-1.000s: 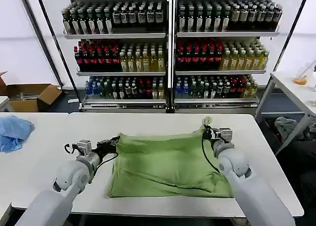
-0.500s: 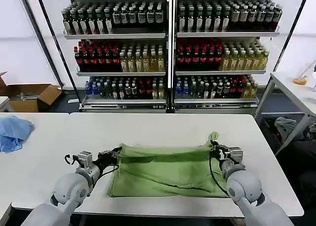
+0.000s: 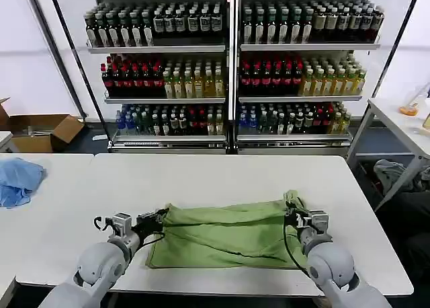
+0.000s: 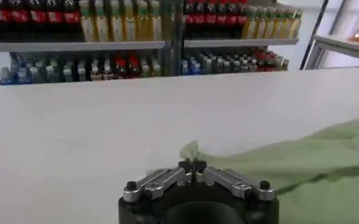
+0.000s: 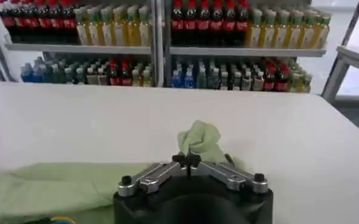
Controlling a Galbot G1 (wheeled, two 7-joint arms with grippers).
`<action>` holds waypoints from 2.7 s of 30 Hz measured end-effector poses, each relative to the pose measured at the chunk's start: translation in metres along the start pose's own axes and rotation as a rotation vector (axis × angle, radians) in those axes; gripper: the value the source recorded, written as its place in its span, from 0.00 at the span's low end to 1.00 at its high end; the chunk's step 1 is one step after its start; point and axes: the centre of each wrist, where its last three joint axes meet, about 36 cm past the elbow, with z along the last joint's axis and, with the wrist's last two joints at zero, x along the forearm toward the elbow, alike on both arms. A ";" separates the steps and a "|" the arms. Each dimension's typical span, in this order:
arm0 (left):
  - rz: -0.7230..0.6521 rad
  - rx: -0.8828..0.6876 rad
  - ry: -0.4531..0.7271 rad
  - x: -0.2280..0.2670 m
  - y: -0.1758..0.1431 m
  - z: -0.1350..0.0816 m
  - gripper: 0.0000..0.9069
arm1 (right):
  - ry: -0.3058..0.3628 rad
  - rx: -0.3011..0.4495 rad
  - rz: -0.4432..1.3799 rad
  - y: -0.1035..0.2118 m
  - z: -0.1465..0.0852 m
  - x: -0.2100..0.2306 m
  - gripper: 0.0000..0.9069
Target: Fold and organize the clothes.
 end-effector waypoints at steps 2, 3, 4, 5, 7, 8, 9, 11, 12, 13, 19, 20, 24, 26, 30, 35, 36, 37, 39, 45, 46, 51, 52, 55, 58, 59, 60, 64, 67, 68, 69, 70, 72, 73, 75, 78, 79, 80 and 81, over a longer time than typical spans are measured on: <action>0.001 -0.005 0.001 0.001 -0.001 0.000 1.00 | -0.001 0.005 0.001 0.000 0.001 0.002 1.00; 0.000 -0.010 0.000 0.002 -0.002 0.001 1.00 | -0.004 0.009 0.003 0.000 0.002 0.003 1.00; -0.001 -0.015 0.000 0.003 -0.003 0.001 1.00 | -0.007 0.012 0.004 0.000 0.001 0.004 1.00; -0.003 -0.021 -0.001 0.003 -0.004 0.001 1.00 | -0.010 0.015 0.005 0.000 0.001 0.006 1.00; -0.010 -0.034 -0.009 0.006 -0.007 0.000 1.00 | -0.022 0.021 0.006 0.000 0.001 0.009 1.00; -0.012 -0.038 -0.013 0.008 -0.009 0.000 1.00 | -0.029 0.026 0.008 0.000 0.000 0.012 1.00; -0.018 -0.039 -0.019 0.009 -0.010 0.000 1.00 | -0.037 0.029 0.010 -0.001 0.000 0.015 1.00; -0.034 -0.038 -0.035 0.013 -0.014 0.001 1.00 | -0.053 0.035 0.014 -0.002 0.000 0.020 1.00; -0.044 -0.037 -0.044 0.015 -0.016 0.001 1.00 | -0.061 0.039 0.017 -0.002 0.000 0.023 1.00; -0.057 -0.035 -0.056 0.017 -0.019 0.001 1.00 | -0.069 0.041 0.019 -0.002 0.001 0.027 1.00; -0.130 -0.033 -0.103 0.023 -0.040 0.018 1.00 | -0.107 0.056 0.044 -0.005 0.007 0.044 1.00; -0.144 -0.032 -0.110 0.023 -0.044 0.021 1.00 | -0.112 0.057 0.050 -0.006 0.008 0.047 1.00; -0.187 -0.020 -0.124 0.022 -0.059 0.035 1.00 | -0.117 0.062 0.070 -0.009 0.015 0.055 1.00; -0.206 -0.011 -0.131 0.021 -0.065 0.039 1.00 | -0.117 0.066 0.080 -0.011 0.018 0.059 1.00; -0.232 0.007 -0.132 0.020 -0.076 0.048 1.00 | -0.116 0.067 0.092 -0.012 0.022 0.064 1.00; -0.263 0.019 -0.125 0.018 -0.086 0.060 0.51 | -0.117 0.070 0.098 -0.010 0.025 0.067 1.00; -0.268 0.023 -0.123 0.018 -0.087 0.063 0.32 | -0.118 0.070 0.099 -0.010 0.025 0.068 1.00; -0.274 0.026 -0.121 0.018 -0.088 0.065 0.19 | -0.119 0.071 0.100 -0.011 0.026 0.069 1.00; -0.285 0.030 -0.121 0.017 -0.089 0.067 0.11 | -0.120 0.072 0.102 -0.011 0.026 0.070 1.00; -0.297 0.042 -0.119 0.015 -0.088 0.072 0.03 | -0.123 0.074 0.107 -0.011 0.026 0.073 1.00; -0.296 0.047 -0.120 0.014 -0.089 0.072 0.03 | -0.123 0.074 0.108 -0.012 0.026 0.074 1.00; -0.282 0.081 -0.114 0.012 -0.090 0.076 0.03 | -0.125 0.076 0.113 -0.014 0.026 0.077 1.00; -0.280 0.089 -0.114 0.012 -0.090 0.077 0.02 | -0.125 0.077 0.115 -0.014 0.026 0.078 1.00; -0.267 0.112 -0.114 0.013 -0.088 0.078 0.02 | -0.127 0.078 0.119 -0.016 0.026 0.080 1.00; -0.256 0.134 -0.116 0.013 -0.085 0.078 0.02 | -0.129 0.077 0.120 -0.016 0.026 0.081 1.00; -0.252 0.141 -0.117 0.013 -0.084 0.077 0.02 | -0.130 0.077 0.121 -0.016 0.026 0.082 1.00; -0.249 0.146 -0.120 0.014 -0.083 0.076 0.02 | -0.131 0.076 0.122 -0.016 0.026 0.082 1.00; -0.254 0.160 -0.132 0.016 -0.073 0.070 0.03 | -0.135 0.078 0.124 -0.018 0.025 0.082 1.00; -0.274 0.166 -0.147 0.019 -0.060 0.062 0.02 | -0.138 0.079 0.126 -0.020 0.023 0.082 1.00; -0.283 0.167 -0.151 0.021 -0.055 0.060 0.02 | -0.139 0.079 0.126 -0.020 0.023 0.082 1.00; -0.296 0.166 -0.155 0.023 -0.048 0.057 0.02 | -0.140 0.079 0.126 -0.021 0.023 0.082 1.00; -0.310 0.163 -0.159 0.026 -0.042 0.055 0.02 | -0.141 0.080 0.125 -0.021 0.022 0.082 1.00; -0.341 0.151 -0.169 0.032 -0.028 0.049 0.02 | -0.141 0.080 0.125 -0.022 0.022 0.081 1.00; -0.358 0.144 -0.174 0.035 -0.020 0.047 0.02 | -0.140 0.080 0.123 -0.022 0.022 0.081 1.00; -0.394 0.127 -0.180 0.043 -0.004 0.042 0.02 | -0.140 0.082 0.122 -0.022 0.021 0.080 1.00; -0.442 0.105 -0.188 0.055 0.018 0.033 0.02 | -0.141 0.083 0.119 -0.022 0.020 0.078 1.00; -0.453 0.099 -0.191 0.059 0.025 0.030 0.02 | -0.140 0.083 0.117 -0.022 0.020 0.077 1.00; -0.465 0.093 -0.195 0.063 0.031 0.026 0.02 | -0.141 0.085 0.116 -0.022 0.020 0.077 1.00; -0.469 0.089 -0.200 0.066 0.036 0.023 0.02 | -0.141 0.085 0.115 -0.021 0.019 0.076 1.00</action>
